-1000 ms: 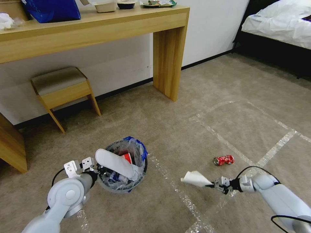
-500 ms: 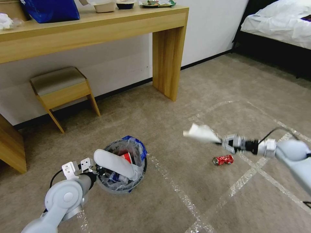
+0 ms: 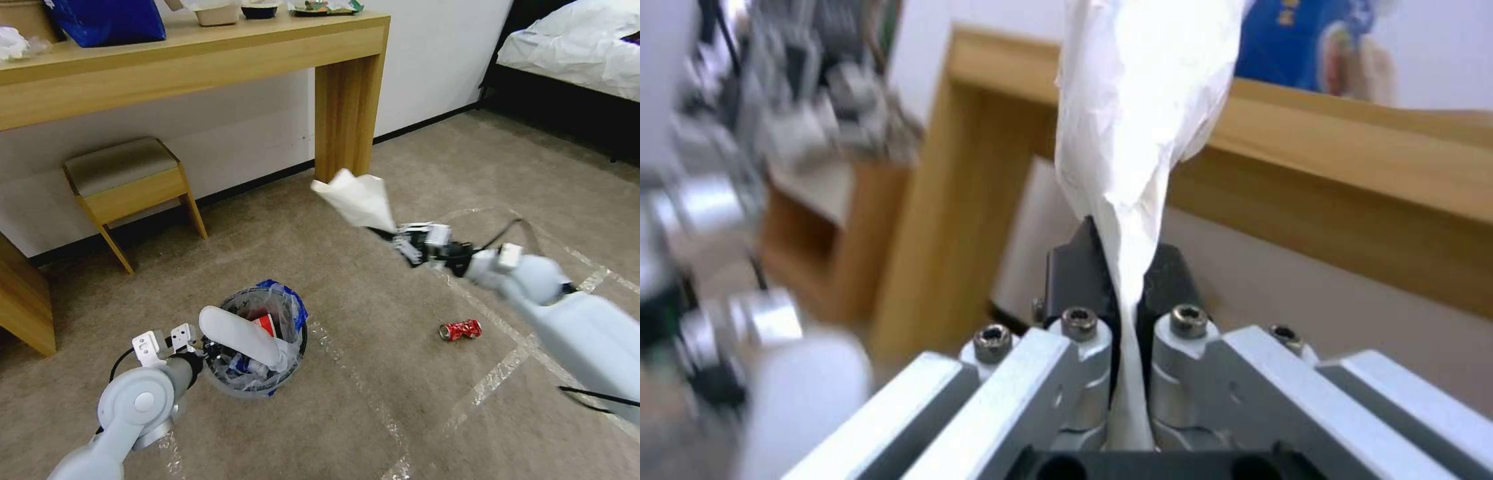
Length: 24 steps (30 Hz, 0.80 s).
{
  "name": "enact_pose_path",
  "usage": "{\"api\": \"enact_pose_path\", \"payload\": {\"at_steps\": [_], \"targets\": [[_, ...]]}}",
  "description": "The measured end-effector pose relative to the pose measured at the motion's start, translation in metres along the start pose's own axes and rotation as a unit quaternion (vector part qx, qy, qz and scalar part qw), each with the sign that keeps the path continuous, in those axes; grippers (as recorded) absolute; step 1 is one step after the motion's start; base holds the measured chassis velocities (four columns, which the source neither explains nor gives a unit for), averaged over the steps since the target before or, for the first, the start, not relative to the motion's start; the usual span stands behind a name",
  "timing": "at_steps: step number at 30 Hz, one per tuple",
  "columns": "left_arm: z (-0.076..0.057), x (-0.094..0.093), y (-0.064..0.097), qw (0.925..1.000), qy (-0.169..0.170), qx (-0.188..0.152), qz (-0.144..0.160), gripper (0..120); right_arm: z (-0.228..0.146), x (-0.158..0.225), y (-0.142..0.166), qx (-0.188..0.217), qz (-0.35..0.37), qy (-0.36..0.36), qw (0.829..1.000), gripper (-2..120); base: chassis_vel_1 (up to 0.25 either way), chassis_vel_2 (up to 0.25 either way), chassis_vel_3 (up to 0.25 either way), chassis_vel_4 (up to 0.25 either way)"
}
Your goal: Pick up the trash bin and place the garbage on the floor into it.
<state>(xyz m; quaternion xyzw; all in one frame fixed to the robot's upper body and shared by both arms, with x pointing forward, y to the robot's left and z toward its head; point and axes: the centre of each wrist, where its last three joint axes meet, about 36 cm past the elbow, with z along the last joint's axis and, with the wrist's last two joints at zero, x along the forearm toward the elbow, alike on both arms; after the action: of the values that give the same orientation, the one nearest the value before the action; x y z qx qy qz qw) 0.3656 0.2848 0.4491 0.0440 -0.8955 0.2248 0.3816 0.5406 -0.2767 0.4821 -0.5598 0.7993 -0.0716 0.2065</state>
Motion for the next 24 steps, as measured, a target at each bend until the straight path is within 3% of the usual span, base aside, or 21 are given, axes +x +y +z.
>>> {"api": "enact_pose_path", "payload": {"at_steps": [4,8,14,20,24], "targets": [[0.002,-0.001,0.0,1.0,0.002,0.002,0.001,0,0.028,-0.055,0.026,-0.059,-0.023,-0.037,0.997,0,0.0,0.0,0.0,0.0],[0.002,-0.001,0.0,1.0,0.003,0.003,0.0,0,0.044,-0.08,0.039,-0.079,-0.035,-0.042,0.995,0,0.0,0.0,0.0,0.0],[0.004,-0.001,0.001,1.0,0.003,0.003,-0.001,0,0.081,-0.152,0.084,-0.117,-0.072,-0.064,0.988,0,0.0,0.0,0.0,0.0],[0.006,0.0,0.002,1.0,0.003,0.003,-0.002,0,0.097,-0.188,0.111,-0.132,-0.093,-0.074,0.984,0,0.0,0.0,0.0,0.0],[0.006,0.001,0.003,1.0,0.003,0.003,-0.002,0,0.104,-0.191,0.12,-0.136,-0.098,-0.07,0.983,0,0.0,0.0,0.0,0.0]]}}
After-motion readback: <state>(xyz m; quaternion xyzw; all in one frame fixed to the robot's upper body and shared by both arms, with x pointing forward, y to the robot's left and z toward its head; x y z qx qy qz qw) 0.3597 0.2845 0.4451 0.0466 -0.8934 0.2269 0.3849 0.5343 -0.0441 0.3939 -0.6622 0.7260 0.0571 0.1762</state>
